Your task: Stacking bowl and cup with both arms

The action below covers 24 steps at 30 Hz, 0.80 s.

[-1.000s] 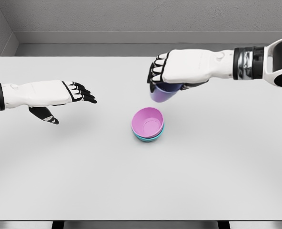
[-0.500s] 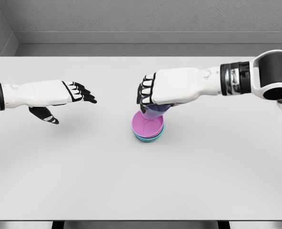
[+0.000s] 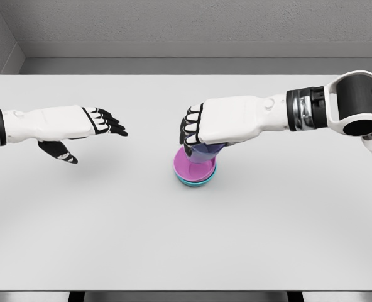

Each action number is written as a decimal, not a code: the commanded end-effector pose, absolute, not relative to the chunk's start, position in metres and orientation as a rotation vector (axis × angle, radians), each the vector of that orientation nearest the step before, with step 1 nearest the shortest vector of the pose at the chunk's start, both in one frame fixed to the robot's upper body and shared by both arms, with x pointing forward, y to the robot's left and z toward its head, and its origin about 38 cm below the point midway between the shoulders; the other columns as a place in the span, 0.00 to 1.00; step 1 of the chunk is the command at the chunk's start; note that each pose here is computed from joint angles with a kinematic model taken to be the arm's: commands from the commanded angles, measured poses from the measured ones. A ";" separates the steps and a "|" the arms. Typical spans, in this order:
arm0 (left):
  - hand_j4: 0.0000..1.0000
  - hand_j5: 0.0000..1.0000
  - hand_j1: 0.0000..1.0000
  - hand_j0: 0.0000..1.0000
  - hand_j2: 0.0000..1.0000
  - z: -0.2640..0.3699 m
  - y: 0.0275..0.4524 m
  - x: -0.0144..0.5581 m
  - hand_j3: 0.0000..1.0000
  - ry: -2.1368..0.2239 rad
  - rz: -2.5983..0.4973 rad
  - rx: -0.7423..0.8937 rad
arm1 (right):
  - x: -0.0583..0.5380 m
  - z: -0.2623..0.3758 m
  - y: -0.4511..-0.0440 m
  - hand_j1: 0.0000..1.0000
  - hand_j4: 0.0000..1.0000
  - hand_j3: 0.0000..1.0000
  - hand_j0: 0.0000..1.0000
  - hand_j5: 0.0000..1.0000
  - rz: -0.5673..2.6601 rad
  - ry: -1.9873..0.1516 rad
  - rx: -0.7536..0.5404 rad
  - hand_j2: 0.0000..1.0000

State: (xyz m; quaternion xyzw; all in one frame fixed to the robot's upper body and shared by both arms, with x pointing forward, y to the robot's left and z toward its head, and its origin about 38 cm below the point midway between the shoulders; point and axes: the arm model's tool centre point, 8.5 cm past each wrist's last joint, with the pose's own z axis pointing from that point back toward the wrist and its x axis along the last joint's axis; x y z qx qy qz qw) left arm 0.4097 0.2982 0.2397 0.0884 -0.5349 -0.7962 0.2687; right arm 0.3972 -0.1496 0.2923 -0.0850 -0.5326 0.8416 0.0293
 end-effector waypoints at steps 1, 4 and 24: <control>1.00 1.00 1.00 1.00 1.00 0.240 0.299 0.410 1.00 -1.445 -2.140 0.236 | 0.396 0.290 -0.148 0.57 0.57 0.57 0.57 0.57 2.595 -1.639 -0.246 0.57; 1.00 1.00 1.00 1.00 1.00 0.240 0.299 0.410 1.00 -1.445 -2.140 0.235 | 0.396 0.285 -0.149 0.57 0.57 0.57 0.57 0.57 2.594 -1.631 -0.233 0.57; 1.00 1.00 1.00 1.00 1.00 0.239 0.298 0.409 1.00 -1.445 -2.141 0.233 | 0.393 0.274 -0.144 0.57 0.57 0.57 0.57 0.57 2.611 -1.611 -0.192 0.57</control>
